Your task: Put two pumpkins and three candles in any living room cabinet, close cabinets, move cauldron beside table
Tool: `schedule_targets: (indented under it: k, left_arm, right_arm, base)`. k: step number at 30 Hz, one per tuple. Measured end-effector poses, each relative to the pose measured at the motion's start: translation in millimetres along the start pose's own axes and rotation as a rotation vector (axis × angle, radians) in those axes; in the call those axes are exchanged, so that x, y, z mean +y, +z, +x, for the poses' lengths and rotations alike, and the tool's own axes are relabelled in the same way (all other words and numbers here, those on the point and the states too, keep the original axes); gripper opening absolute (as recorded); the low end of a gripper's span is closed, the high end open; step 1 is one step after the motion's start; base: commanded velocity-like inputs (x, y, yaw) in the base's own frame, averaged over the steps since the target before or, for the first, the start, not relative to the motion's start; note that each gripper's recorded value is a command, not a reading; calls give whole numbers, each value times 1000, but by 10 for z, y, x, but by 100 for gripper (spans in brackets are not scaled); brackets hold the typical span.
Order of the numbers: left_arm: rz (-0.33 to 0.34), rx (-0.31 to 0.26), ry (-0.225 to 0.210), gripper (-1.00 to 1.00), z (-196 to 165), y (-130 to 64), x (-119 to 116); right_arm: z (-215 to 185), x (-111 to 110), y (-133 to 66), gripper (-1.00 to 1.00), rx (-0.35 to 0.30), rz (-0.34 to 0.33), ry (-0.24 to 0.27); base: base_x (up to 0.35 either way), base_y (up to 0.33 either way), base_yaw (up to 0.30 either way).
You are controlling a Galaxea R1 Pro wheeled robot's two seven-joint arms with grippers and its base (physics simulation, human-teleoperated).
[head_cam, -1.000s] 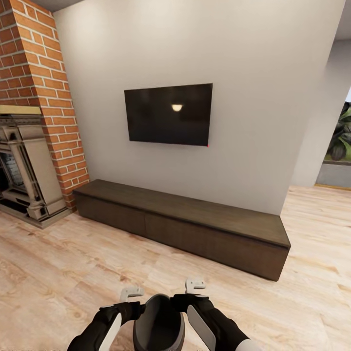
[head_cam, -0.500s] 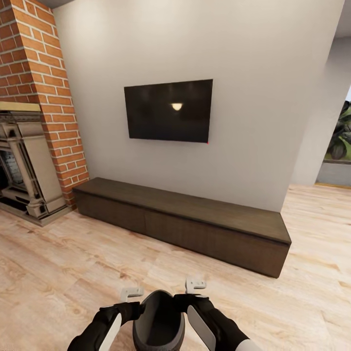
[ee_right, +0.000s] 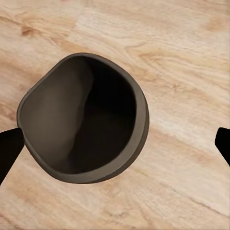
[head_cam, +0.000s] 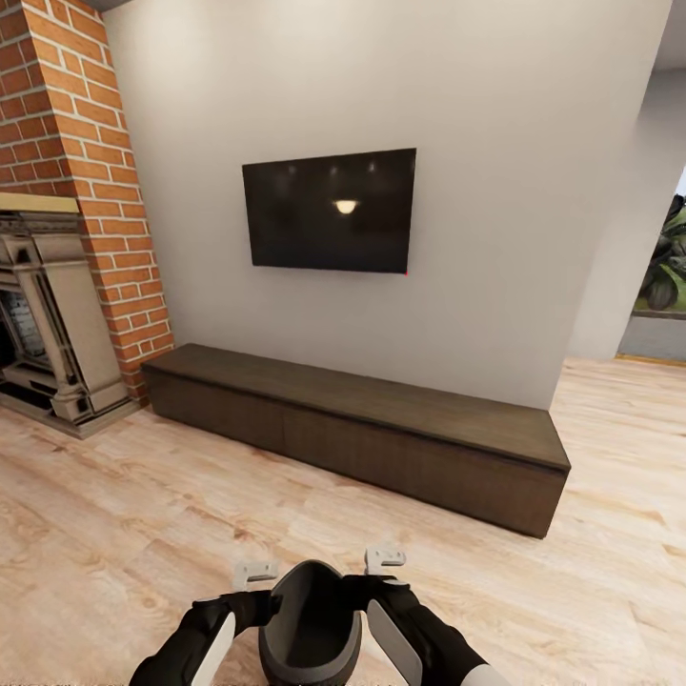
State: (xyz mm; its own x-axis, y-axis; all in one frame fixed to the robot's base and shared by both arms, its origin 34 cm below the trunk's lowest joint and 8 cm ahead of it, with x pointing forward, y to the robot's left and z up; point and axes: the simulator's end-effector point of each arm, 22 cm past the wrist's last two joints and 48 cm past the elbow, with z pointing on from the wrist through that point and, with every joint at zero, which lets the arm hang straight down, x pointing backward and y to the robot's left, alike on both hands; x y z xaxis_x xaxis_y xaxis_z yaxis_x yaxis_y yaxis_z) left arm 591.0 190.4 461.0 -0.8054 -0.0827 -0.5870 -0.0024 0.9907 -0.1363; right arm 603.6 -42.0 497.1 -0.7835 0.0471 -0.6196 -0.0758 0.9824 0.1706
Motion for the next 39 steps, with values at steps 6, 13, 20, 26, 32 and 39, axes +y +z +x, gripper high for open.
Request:
schedule_targets:
  k: [6, 13, 20, 26, 32, 39]
  left_arm:
    - [-5, -3, -2, 100, 82, 83, 46]
    - [-10, -4, -5, 100, 195, 184, 109]
    - [-11, -10, -7, 100, 287, 284, 141]
    - [-18, -10, -9, 100, 371, 364, 310]
    - [-22, -13, -8, 100, 453, 443, 394]
    - [-15, -16, -13, 100, 555, 532, 515]
  right_arm:
    - [184, -79, 108, 100, 17, 13, 3]
    - [305, -142, 219, 100, 7, 22, 14]
    - [452, -193, 326, 100, 8, 28, 17]
    - [556, -211, 408, 100, 7, 27, 16]
    - [626, -223, 490, 100, -11, 23, 21]
    - [746, -245, 585, 100, -14, 23, 21]
  base:
    - [0, 0, 0]
    - [0, 0, 0]
    - [0, 0, 0]
    - [0, 0, 0]
    - [0, 0, 0]
    - [0, 0, 0]
